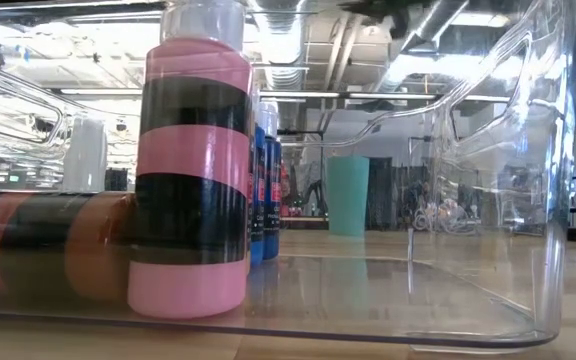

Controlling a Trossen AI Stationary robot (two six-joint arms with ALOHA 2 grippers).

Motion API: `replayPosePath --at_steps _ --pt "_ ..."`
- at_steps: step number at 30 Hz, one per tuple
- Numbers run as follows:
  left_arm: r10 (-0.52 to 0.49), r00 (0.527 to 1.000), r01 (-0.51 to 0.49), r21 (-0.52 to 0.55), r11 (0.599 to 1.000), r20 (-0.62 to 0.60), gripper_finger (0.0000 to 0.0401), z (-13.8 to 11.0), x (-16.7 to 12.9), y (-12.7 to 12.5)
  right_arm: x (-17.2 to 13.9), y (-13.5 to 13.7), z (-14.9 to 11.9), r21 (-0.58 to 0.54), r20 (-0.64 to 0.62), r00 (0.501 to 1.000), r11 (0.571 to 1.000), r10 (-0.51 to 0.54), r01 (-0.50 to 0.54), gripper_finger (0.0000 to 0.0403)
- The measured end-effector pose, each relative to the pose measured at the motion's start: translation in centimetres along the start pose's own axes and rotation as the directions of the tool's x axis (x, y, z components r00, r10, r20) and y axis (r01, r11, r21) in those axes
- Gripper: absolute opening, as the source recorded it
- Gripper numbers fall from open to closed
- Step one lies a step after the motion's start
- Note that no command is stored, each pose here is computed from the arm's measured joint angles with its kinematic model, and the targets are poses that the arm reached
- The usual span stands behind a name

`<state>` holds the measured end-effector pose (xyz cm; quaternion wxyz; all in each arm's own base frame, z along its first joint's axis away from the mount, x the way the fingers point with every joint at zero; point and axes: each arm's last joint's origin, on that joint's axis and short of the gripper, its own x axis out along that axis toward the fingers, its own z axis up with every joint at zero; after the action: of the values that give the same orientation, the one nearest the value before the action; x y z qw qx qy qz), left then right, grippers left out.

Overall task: Pick & Place Paint Supplies
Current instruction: Adjust the paint brushes on the table

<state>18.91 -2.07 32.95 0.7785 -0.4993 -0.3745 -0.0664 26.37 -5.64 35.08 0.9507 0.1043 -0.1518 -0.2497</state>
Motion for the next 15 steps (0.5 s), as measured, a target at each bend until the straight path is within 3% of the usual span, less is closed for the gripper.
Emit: replayPosePath --at_steps 7,15 --pt "-0.159 0.985 0.165 0.115 0.979 -0.061 0.0092 0.9 1.8 -1.9 1.3 2.8 1.6 -0.004 -0.120 0.992 0.999 0.042 -0.043 0.0093" --pt "-0.270 0.954 0.288 0.148 0.946 -0.129 0.0092 2.1 1.8 -2.9 4.5 4.9 1.4 0.130 -0.277 0.956 0.989 0.098 -0.064 0.0093"
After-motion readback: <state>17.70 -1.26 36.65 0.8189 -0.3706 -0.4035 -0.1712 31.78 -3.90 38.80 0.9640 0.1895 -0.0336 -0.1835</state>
